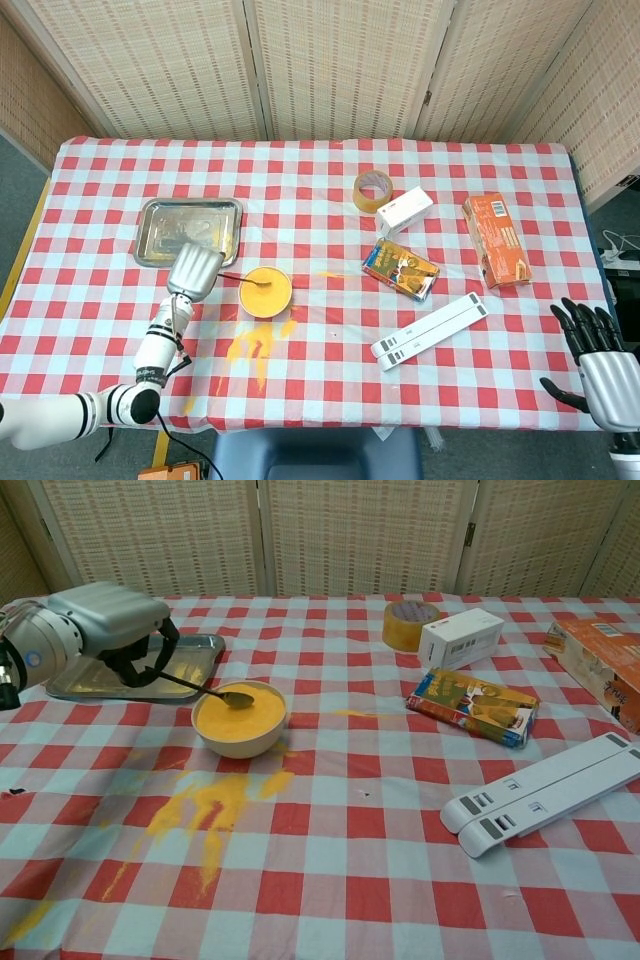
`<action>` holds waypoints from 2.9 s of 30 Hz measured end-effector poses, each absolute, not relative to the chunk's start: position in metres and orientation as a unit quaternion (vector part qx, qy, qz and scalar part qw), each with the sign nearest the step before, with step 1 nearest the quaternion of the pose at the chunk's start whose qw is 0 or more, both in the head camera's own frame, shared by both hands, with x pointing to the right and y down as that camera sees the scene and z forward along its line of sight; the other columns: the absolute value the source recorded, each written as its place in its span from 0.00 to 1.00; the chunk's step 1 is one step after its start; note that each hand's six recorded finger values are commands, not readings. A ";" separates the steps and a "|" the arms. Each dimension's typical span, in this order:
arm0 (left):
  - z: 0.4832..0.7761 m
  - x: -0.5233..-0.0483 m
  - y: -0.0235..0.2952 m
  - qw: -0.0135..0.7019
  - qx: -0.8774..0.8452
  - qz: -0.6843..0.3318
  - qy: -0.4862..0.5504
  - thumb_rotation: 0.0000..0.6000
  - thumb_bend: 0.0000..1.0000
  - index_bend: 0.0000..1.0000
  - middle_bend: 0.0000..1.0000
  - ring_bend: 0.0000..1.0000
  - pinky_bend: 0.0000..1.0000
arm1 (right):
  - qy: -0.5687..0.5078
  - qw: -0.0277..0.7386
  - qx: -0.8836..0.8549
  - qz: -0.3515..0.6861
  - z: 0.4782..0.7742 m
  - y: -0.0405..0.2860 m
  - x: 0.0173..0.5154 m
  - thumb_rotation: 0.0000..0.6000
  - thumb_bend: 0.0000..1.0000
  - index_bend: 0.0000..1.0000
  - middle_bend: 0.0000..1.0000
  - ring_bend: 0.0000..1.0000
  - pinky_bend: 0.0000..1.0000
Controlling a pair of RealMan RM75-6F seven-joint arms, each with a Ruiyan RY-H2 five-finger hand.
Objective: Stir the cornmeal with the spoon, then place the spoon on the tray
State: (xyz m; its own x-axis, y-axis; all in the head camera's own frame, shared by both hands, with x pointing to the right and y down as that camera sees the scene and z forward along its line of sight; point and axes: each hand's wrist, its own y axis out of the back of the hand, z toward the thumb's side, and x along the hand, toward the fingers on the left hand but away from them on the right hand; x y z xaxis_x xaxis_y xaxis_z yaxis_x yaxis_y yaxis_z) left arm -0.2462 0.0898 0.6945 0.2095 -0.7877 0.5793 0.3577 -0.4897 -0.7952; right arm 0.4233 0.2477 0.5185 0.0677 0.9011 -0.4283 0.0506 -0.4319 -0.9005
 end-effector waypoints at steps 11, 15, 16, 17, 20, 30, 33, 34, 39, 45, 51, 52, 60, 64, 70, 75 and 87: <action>0.682 -0.237 0.106 0.482 -0.632 -0.585 0.162 1.00 0.80 0.87 1.00 1.00 1.00 | -0.378 0.375 -0.630 0.566 0.518 0.249 0.422 1.00 0.05 0.00 0.00 0.00 0.00; 0.674 -0.236 0.099 0.493 -0.623 -0.581 0.175 1.00 0.80 0.87 1.00 1.00 1.00 | -0.380 0.376 -0.629 0.565 0.516 0.249 0.422 1.00 0.05 0.00 0.00 0.00 0.00; 0.673 -0.236 0.098 0.496 -0.620 -0.582 0.178 1.00 0.80 0.87 1.00 1.00 1.00 | -0.380 0.376 -0.628 0.565 0.516 0.249 0.423 1.00 0.05 0.00 0.00 0.00 0.00; 0.673 -0.237 0.095 0.498 -0.616 -0.583 0.181 1.00 0.80 0.87 1.00 1.00 1.00 | -0.380 0.376 -0.628 0.566 0.517 0.249 0.423 1.00 0.05 0.00 0.00 0.00 0.00; 0.676 -0.241 0.090 0.499 -0.606 -0.592 0.185 1.00 0.80 0.87 1.00 1.00 1.00 | -0.379 0.375 -0.628 0.567 0.517 0.249 0.423 1.00 0.05 0.00 0.00 0.00 0.00; 0.683 -0.241 0.076 0.529 -0.557 -0.614 0.183 1.00 0.80 0.87 1.00 1.00 1.00 | -0.381 0.372 -0.626 0.570 0.519 0.246 0.426 1.00 0.05 0.00 0.00 0.00 0.00; 0.684 -0.237 0.075 0.536 -0.546 -0.619 0.178 1.00 0.80 0.87 1.00 1.00 1.00 | -0.382 0.372 -0.625 0.570 0.518 0.245 0.427 1.00 0.05 0.00 0.00 0.00 0.00; 0.685 -0.237 0.075 0.538 -0.543 -0.620 0.176 1.00 0.80 0.87 1.00 1.00 1.00 | -0.382 0.372 -0.625 0.570 0.518 0.245 0.427 1.00 0.05 0.00 0.00 0.00 0.00; 0.686 -0.235 0.078 0.561 -0.520 -0.624 0.158 1.00 0.80 0.87 1.00 1.00 1.00 | -0.384 0.372 -0.625 0.568 0.517 0.246 0.427 1.00 0.05 0.00 0.00 0.00 0.00; 0.685 -0.230 0.087 0.573 -0.518 -0.618 0.146 1.00 0.80 0.87 1.00 1.00 1.00 | -0.385 0.374 -0.625 0.567 0.515 0.246 0.427 1.00 0.05 0.00 0.00 0.00 0.00; 0.685 -0.230 0.097 0.577 -0.523 -0.614 0.129 1.00 0.80 0.87 1.00 1.00 1.00 | -0.385 0.376 -0.626 0.565 0.514 0.247 0.425 1.00 0.05 0.00 0.00 0.00 0.00; 0.685 -0.230 0.099 0.578 -0.523 -0.613 0.127 1.00 0.80 0.87 1.00 1.00 1.00 | -0.385 0.376 -0.626 0.564 0.514 0.248 0.425 1.00 0.05 0.00 0.00 0.00 0.00; 0.680 -0.227 0.112 0.577 -0.537 -0.604 0.115 1.00 0.80 0.87 1.00 1.00 1.00 | -0.383 0.377 -0.627 0.563 0.514 0.249 0.424 1.00 0.05 0.00 0.00 0.00 0.00; 0.675 -0.226 0.118 0.572 -0.546 -0.602 0.114 1.00 0.80 0.87 1.00 1.00 1.00 | -0.383 0.378 -0.628 0.563 0.514 0.249 0.423 1.00 0.05 0.00 0.00 0.00 0.00; 0.662 -0.224 0.119 0.563 -0.562 -0.590 0.136 1.00 0.80 0.87 1.00 1.00 1.00 | -0.382 0.379 -0.629 0.561 0.513 0.250 0.422 1.00 0.05 0.00 0.00 0.00 0.00; 0.651 -0.222 0.122 0.535 -0.591 -0.585 0.148 1.00 0.80 0.87 1.00 1.00 1.00 | -0.380 0.379 -0.631 0.561 0.514 0.251 0.421 1.00 0.05 0.00 0.00 0.00 0.00; 0.667 -0.222 0.117 0.535 -0.576 -0.607 0.117 1.00 0.79 0.87 1.00 1.00 1.00 | -0.386 0.378 -0.627 0.561 0.512 0.249 0.425 1.00 0.05 0.00 0.00 0.00 0.00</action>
